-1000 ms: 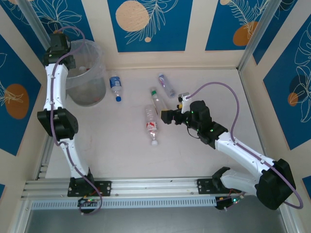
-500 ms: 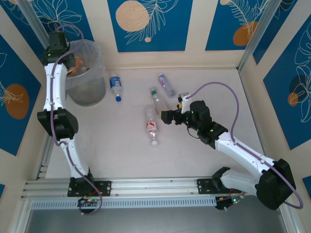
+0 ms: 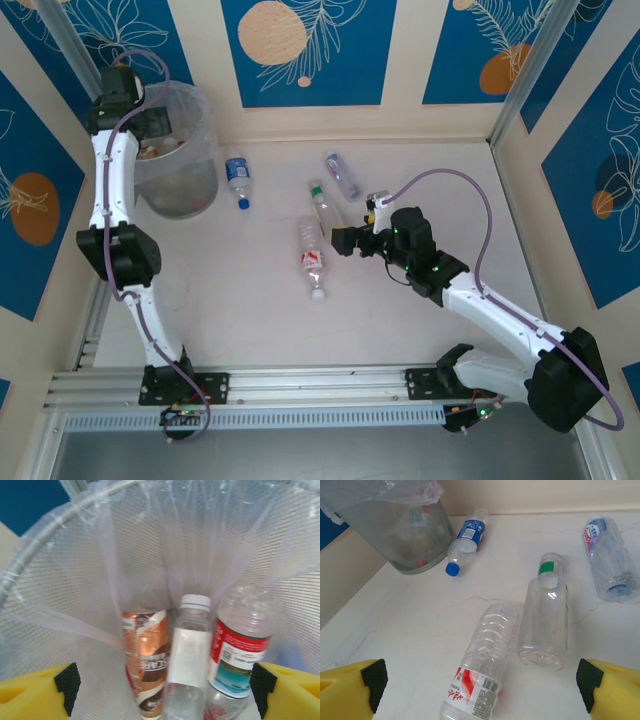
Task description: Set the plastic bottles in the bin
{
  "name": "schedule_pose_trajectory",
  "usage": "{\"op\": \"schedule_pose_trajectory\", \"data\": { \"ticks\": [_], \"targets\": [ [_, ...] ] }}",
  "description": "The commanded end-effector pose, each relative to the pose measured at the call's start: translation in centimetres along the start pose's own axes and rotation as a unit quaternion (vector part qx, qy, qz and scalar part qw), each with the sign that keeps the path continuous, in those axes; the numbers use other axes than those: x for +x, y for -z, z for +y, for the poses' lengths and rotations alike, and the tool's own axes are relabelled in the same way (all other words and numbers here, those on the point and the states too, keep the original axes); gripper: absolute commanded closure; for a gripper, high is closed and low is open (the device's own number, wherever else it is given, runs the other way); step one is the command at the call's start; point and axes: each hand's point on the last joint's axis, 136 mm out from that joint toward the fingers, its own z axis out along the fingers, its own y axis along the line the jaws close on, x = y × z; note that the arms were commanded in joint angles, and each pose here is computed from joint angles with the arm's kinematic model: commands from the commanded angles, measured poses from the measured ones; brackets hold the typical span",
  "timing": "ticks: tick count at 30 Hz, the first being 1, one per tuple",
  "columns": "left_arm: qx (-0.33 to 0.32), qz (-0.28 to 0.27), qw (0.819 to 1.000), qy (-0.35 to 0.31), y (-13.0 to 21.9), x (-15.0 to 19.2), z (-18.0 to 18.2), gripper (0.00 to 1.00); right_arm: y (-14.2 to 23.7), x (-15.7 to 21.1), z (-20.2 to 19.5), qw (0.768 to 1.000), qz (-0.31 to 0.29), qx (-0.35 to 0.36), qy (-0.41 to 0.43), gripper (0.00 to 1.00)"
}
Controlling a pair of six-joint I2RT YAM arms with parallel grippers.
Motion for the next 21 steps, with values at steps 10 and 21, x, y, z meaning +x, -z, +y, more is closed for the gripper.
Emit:
{"op": "schedule_pose_trajectory", "data": {
  "ticks": [10, 21],
  "targets": [
    [0.192, -0.039, 0.972, 0.129, 7.0, -2.6, -5.1, 0.01, -0.5, 0.0, -1.1, 1.0, -0.011, 0.024, -0.017, 0.01],
    [0.318, -0.046, 0.934, 0.153, 12.4, -2.5, -10.5, 0.01, -0.6, -0.2, -2.2, 0.998, -0.019, 0.049, -0.04, 0.0]
  ]
}}
